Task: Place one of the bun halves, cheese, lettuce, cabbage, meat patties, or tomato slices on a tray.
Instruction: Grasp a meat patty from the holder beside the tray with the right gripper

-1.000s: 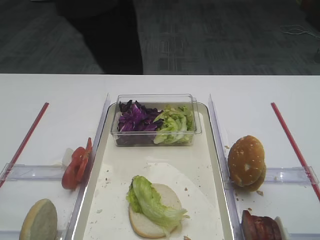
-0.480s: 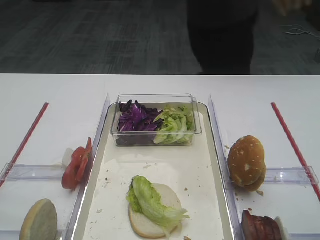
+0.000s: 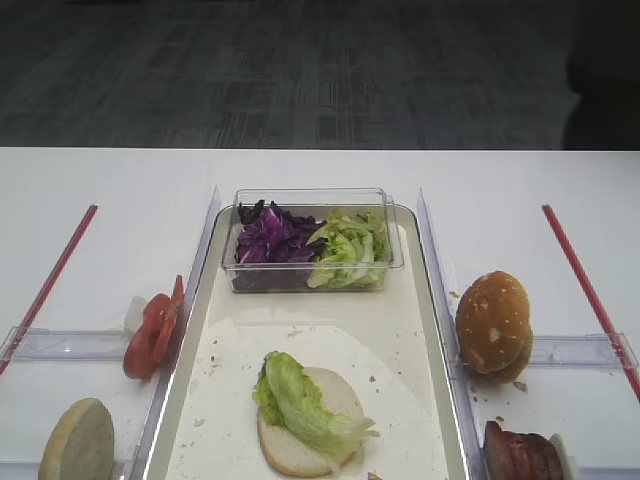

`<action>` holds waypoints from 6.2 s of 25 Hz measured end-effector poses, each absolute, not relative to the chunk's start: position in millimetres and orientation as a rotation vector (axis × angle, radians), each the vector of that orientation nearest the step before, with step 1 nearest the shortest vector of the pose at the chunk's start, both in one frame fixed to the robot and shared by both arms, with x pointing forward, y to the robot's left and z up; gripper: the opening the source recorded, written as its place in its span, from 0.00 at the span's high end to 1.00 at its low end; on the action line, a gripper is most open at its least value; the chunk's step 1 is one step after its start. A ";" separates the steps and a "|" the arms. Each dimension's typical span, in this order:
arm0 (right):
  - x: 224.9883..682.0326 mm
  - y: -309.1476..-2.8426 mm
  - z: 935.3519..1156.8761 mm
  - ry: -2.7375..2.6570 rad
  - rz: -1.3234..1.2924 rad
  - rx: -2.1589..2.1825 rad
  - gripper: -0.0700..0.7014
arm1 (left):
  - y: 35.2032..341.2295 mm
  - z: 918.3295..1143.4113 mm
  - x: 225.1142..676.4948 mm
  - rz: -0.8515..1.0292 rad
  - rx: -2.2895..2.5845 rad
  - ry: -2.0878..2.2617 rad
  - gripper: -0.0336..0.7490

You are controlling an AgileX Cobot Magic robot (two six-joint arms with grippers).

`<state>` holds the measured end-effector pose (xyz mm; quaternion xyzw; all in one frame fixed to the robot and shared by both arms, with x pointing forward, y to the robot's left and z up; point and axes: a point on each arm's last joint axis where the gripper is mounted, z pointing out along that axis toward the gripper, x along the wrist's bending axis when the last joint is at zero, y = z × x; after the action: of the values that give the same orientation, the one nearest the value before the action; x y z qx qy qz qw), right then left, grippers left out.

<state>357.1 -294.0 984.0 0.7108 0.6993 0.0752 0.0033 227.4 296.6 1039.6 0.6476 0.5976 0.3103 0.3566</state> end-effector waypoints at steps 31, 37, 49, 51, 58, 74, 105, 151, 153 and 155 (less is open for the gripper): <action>379.7 -290.1 1011.3 2.184 0.303 2.279 0.31 | 296.6 1039.6 227.4 0.795 1.661 1.552 0.41; 387.7 -286.4 1003.3 2.220 0.292 2.355 0.34 | 296.6 1039.6 227.4 0.795 1.661 1.552 0.41; 394.6 -282.9 1011.7 2.238 0.368 2.346 0.35 | 296.6 1039.6 227.4 0.793 1.657 1.555 0.41; 395.4 -281.4 1012.2 2.250 0.388 2.349 0.35 | 296.6 1039.6 227.4 0.792 1.657 1.555 0.41; 401.1 -270.0 1006.0 2.356 0.363 2.322 0.35 | 296.6 1039.6 227.4 0.791 1.655 1.557 0.41; 422.4 -195.1 995.0 2.580 0.254 2.110 0.40 | 296.6 1039.6 227.4 0.791 1.655 1.557 0.41; 438.5 -149.9 957.1 2.665 0.007 2.050 0.58 | 296.7 1039.6 227.4 0.793 1.656 1.557 0.41; 420.5 -157.7 991.1 2.699 0.073 2.041 0.82 | 296.7 1039.6 227.4 0.793 1.656 1.557 0.41; 421.2 -157.4 993.1 2.702 0.071 2.037 0.82 | 296.7 1039.6 227.4 0.793 1.656 1.557 0.41; 423.3 -156.2 996.1 2.707 0.091 2.020 0.82 | 296.7 1039.6 227.4 0.793 1.656 1.557 0.41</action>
<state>423.3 -156.2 996.1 0.5937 0.7955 0.0267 -0.1181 227.4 296.7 1039.6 0.6419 0.6038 0.3076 0.3589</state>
